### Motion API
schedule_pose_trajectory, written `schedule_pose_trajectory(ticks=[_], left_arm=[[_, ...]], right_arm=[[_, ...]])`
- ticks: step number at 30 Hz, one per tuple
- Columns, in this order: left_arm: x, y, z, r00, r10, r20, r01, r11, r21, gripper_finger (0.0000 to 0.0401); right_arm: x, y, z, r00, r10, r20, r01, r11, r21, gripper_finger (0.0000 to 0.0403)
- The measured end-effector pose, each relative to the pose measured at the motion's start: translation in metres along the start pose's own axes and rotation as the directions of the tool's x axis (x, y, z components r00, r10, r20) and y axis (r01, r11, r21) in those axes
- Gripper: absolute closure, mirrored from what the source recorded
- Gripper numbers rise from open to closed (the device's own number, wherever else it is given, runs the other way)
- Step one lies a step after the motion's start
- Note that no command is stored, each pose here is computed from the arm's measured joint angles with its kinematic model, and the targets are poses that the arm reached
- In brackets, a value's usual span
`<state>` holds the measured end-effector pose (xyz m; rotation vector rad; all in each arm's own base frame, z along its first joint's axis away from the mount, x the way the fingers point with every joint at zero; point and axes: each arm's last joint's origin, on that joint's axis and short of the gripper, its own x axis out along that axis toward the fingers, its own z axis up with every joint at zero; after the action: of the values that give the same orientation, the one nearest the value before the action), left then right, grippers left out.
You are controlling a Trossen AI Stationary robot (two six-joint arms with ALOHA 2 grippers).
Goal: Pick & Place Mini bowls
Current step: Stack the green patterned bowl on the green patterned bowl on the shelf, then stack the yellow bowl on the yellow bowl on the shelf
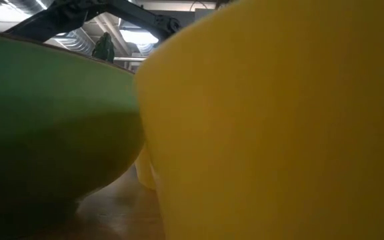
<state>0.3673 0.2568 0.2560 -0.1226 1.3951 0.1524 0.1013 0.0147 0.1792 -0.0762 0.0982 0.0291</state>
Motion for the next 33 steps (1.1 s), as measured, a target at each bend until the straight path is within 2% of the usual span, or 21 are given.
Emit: schedule_pose_trajectory(ticks=[5, 10, 16, 20, 23, 26, 29, 30, 33], left_arm=[[0.0, -0.002, 0.001, 1.0, 0.001, 0.004, -0.001, 1.0, 0.005, 0.036], [0.0, 0.0, 0.003, 0.999, 0.044, 0.01, -0.044, 0.999, -0.003, 0.0328], [-0.019, -0.005, 0.007, 0.997, 0.068, 0.032, -0.068, 0.998, 0.008, 0.029], [-0.058, -0.022, 0.012, 0.989, 0.107, 0.098, -0.107, 0.994, -0.004, 0.0269], [-0.087, -0.051, -0.001, 0.984, 0.161, 0.078, -0.162, 0.987, 0.018, 0.0263], [-0.128, -0.087, -0.023, 0.985, 0.15, 0.08, -0.155, 0.987, 0.05, 0.0273], [-0.173, -0.122, -0.045, 0.967, 0.091, 0.238, -0.12, 0.987, 0.109, 0.0303], [-0.19, -0.133, -0.055, 0.948, 0.077, 0.31, -0.123, 0.984, 0.132, 0.0315], [-0.229, -0.161, -0.086, 0.828, 0.02, 0.561, -0.148, 0.972, 0.184, 0.0353]], right_arm=[[0.0, 0.0, 0.0, 1.0, 0.0, 0.0, 0.0, 1.0, 0.001, 0.0395], [0.0, 0.0, 0.0, 1.0, 0.0, 0.0, 0.0, 1.0, 0.001, 0.0395], [0.0, 0.0, 0.0, 1.0, 0.0, 0.0, 0.0, 1.0, 0.001, 0.0395], [0.0, 0.0, 0.0, 1.0, 0.0, 0.0, 0.0, 1.0, 0.001, 0.0395], [0.0, 0.0, 0.0, 1.0, 0.0, -0.001, 0.0, 1.0, 0.001, 0.0395], [0.0, 0.0, 0.0, 1.0, 0.0, -0.001, 0.0, 1.0, 0.001, 0.0395], [0.0, 0.0, 0.0, 1.0, 0.0, -0.001, 0.0, 1.0, 0.001, 0.0395], [0.0, 0.0, 0.0, 1.0, 0.0, -0.002, 0.0, 1.0, 0.001, 0.0395], [0.0, 0.0, 0.0, 1.0, 0.001, -0.001, -0.001, 1.0, 0.002, 0.0395]])
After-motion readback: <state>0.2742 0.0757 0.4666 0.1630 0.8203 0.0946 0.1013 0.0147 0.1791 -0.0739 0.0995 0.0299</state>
